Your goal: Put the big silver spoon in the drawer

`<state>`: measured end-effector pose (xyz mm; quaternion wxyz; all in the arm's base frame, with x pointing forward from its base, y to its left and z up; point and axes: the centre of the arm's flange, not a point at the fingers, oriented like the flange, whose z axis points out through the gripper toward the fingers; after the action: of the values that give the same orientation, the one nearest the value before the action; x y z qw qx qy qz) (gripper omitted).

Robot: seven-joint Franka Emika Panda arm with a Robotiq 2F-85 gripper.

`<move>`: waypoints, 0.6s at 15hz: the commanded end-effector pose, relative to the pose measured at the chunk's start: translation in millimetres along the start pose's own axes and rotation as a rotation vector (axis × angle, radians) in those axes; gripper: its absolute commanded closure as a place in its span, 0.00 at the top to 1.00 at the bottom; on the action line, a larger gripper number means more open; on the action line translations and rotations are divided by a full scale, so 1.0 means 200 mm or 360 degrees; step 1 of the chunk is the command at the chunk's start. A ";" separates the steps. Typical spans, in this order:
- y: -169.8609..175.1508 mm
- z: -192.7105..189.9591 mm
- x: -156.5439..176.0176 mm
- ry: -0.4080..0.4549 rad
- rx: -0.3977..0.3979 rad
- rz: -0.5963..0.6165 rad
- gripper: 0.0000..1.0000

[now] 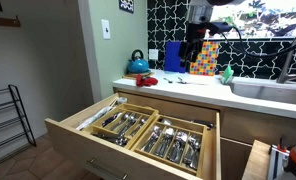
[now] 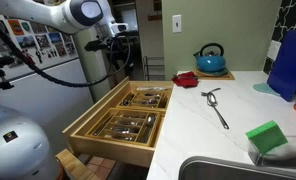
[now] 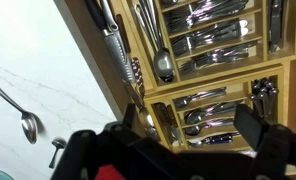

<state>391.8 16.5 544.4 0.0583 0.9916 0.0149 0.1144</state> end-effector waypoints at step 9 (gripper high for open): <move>0.17 0.01 0.11 0.0151 -0.0207 0.0088 1.00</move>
<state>396.0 9.5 548.6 0.0718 0.9884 0.0056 0.1337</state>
